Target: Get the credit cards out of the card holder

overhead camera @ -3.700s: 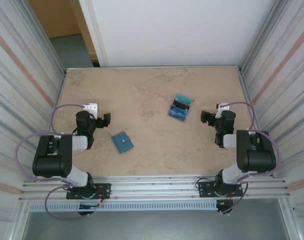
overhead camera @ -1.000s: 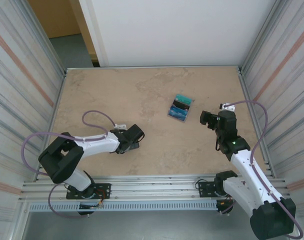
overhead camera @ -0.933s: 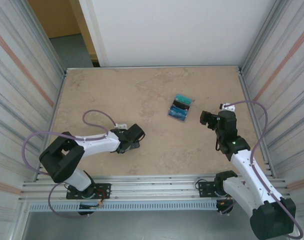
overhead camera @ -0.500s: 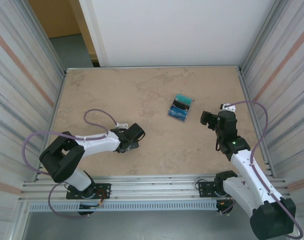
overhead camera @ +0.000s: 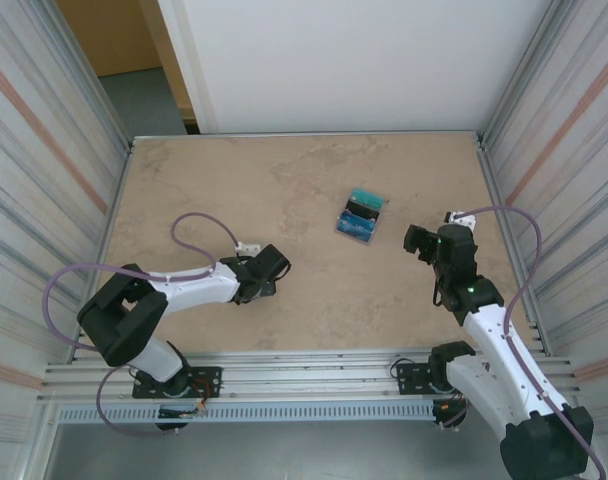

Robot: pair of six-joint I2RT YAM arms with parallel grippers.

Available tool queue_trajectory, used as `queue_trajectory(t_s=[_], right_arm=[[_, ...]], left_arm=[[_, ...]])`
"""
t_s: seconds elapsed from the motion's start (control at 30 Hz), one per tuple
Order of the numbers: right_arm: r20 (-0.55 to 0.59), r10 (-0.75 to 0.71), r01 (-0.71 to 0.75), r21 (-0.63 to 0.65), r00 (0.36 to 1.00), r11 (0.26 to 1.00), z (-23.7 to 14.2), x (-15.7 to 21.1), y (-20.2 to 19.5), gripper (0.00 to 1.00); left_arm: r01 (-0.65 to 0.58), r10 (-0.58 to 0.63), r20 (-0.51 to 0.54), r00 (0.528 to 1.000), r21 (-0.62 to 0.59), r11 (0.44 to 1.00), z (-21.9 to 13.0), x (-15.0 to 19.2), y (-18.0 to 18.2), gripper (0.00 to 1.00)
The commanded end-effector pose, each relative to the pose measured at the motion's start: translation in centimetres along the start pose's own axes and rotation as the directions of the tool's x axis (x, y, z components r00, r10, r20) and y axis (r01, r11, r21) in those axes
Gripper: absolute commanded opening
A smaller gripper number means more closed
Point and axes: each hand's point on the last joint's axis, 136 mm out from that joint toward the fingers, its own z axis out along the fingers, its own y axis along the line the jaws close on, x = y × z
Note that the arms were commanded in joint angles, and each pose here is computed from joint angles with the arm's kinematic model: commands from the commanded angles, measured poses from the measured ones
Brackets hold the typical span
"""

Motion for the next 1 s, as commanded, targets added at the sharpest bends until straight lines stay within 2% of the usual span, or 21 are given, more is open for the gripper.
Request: queue_trajectory(t_s=[0.0, 0.23, 0.47, 0.6, 0.77, 0.97], right_arm=[[-0.020, 0.055, -0.055, -0.003, 0.998, 0.998, -0.8, -0.8, 0.4, 0.99], [-0.116, 0.105, -0.112, -0.058, 0.988, 0.992, -1.6, -0.5, 1.9, 0.99], [-0.344, 0.144, -0.222, -0.199, 0.928, 0.954, -1.6, 3.2, 6.2, 0.99], [-0.443, 0.153, -0.307, -0.300, 0.883, 0.903, -2.0, 4.7, 9.7, 0.99], [-0.551, 0.110, -0.397, -0.436, 0.828, 0.808, -2.7, 6.1, 15.4, 1.00], [-0.603, -0.030, -0.397, -0.560, 0.797, 0.727, -4.7, 6.9, 21.7, 0.95]], left_arm=[[-0.039, 0.038, 0.031, 0.999, 0.054, 0.998, 0.1, -0.5, -0.7, 0.59], [-0.115, 0.100, 0.114, 0.988, 0.133, 0.984, -0.7, -2.0, -2.1, 0.56], [-0.169, 0.116, 0.221, 0.968, 0.241, 0.956, -2.7, -3.2, -3.5, 0.56], [-0.223, 0.135, 0.284, 0.949, 0.304, 0.926, -4.1, -3.8, -4.5, 0.57], [-0.337, 0.190, 0.392, 0.900, 0.351, 0.873, -6.4, -4.4, -6.2, 0.57], [-0.484, 0.228, 0.554, 0.800, 0.373, 0.792, -9.9, -5.0, -8.2, 0.58]])
